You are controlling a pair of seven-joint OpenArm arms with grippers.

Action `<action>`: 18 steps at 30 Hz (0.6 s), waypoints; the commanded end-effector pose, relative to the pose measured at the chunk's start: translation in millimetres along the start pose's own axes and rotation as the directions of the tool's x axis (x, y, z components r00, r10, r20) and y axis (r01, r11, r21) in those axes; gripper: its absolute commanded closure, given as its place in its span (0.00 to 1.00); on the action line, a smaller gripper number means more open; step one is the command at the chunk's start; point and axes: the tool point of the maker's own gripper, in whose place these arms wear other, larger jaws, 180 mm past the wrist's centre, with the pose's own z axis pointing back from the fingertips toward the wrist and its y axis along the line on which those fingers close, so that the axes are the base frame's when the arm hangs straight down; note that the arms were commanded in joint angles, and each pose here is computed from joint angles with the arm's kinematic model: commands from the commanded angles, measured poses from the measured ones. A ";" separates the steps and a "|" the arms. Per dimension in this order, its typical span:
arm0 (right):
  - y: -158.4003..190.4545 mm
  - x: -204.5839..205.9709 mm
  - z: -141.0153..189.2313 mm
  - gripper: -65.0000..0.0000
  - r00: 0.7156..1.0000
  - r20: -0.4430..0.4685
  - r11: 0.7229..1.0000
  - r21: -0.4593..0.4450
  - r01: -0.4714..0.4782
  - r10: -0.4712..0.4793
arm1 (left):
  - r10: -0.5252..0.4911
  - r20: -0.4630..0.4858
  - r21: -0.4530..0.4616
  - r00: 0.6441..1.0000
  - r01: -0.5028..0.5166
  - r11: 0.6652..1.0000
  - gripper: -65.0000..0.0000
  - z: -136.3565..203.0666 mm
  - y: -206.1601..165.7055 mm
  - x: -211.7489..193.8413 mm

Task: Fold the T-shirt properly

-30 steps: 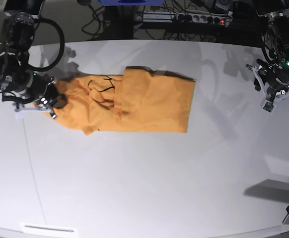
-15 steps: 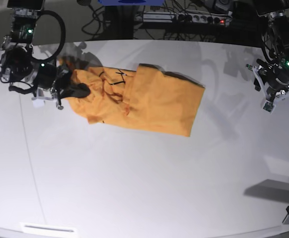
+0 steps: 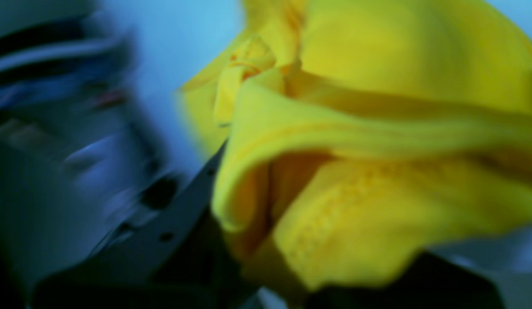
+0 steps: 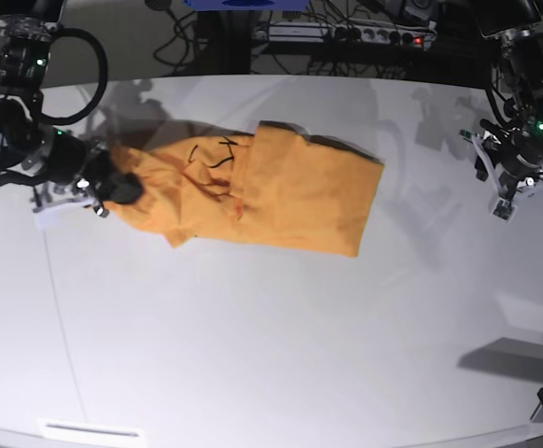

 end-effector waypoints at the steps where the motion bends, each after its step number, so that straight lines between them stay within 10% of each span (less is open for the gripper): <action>1: -2.1 2.4 0.9 1.00 1.000 0.007 0.999 -0.035 -0.018 0.018 | -0.024 0.042 0.021 0.999 0.023 1.000 0.65 4.5 8.1 15.9; 5: -27.3 0.2 -8.1 1.00 0.999 0.045 0.978 -0.208 -0.004 0.014 | -0.057 0.048 -0.008 0.997 0.058 0.998 0.65 0.1 -4.0 22.5; 18: -20.0 3.6 -16.2 1.00 0.992 0.043 0.958 -0.270 -0.099 0.115 | -0.108 0.094 -0.046 0.990 0.112 0.993 0.65 -7.9 -20.4 52.0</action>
